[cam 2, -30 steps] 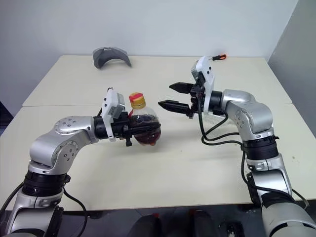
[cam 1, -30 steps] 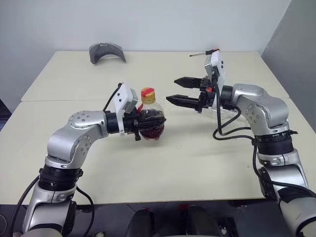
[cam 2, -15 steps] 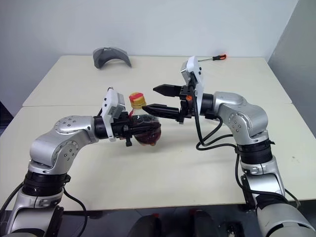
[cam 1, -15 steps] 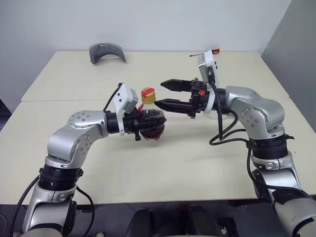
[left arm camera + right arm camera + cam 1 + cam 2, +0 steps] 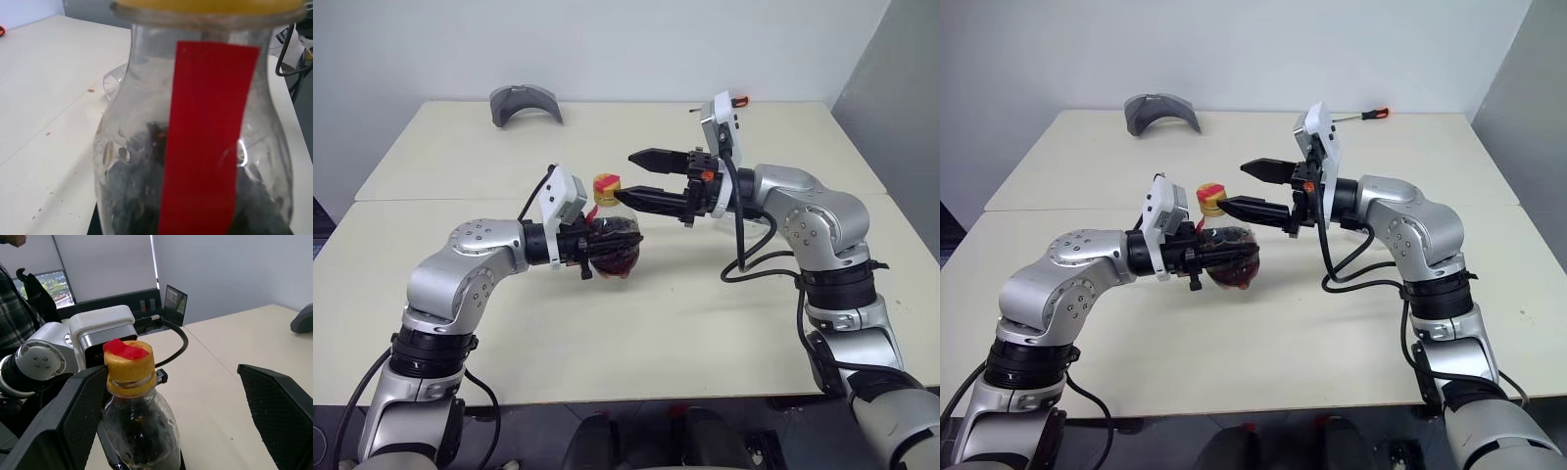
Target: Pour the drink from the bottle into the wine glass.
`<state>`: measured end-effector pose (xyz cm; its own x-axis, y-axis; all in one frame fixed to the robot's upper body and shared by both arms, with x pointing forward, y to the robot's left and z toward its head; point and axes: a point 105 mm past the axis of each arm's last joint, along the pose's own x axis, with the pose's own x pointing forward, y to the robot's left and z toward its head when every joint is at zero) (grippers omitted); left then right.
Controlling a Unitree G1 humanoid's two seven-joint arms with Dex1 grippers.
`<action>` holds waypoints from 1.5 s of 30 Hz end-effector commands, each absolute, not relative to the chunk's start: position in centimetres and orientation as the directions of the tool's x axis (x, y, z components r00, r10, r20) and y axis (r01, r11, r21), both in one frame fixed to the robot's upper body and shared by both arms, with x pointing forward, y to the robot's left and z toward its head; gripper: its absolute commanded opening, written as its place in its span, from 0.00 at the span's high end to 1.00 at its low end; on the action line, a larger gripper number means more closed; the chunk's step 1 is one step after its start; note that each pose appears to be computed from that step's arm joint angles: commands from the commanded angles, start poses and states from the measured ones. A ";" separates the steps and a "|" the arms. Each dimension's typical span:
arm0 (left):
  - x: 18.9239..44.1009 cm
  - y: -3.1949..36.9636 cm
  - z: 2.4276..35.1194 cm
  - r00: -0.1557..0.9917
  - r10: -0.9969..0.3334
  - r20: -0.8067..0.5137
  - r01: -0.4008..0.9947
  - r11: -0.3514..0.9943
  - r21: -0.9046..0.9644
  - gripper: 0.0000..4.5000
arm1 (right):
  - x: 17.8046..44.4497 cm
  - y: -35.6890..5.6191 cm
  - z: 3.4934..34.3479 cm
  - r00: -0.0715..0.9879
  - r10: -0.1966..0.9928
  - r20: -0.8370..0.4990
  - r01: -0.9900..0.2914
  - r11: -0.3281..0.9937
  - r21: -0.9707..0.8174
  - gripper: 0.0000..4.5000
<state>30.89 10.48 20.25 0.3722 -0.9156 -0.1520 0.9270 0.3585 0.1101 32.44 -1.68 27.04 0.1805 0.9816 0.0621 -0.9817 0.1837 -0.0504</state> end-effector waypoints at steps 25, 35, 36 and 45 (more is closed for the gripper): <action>30.3 10.2 21.7 0.363 -0.926 -0.105 0.923 0.343 0.173 0.76 | 29.7 0.6 28.3 0.012 0.996 0.086 -0.998 0.016 -0.055 0.37; 30.3 10.3 21.9 0.371 -0.923 -0.105 0.920 0.349 0.177 0.76 | 29.9 1.1 28.5 0.003 0.995 0.097 -0.998 0.009 -0.063 0.73; 30.3 10.3 21.9 0.371 -0.923 -0.105 0.920 0.349 0.177 0.76 | 29.9 1.1 28.5 0.001 0.995 0.099 -0.998 0.008 -0.066 0.73; 27.4 10.9 20.6 0.303 -0.940 -0.155 0.949 0.282 0.143 0.76 | 27.7 0.0 28.0 -0.226 0.974 -0.001 -0.967 -0.224 -0.124 0.73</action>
<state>28.13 10.65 19.37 0.3131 -0.9316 -0.1848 0.9484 0.2965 0.1123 29.18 0.25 26.62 -0.1286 0.9917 -0.0038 -0.9902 -0.1287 -0.0543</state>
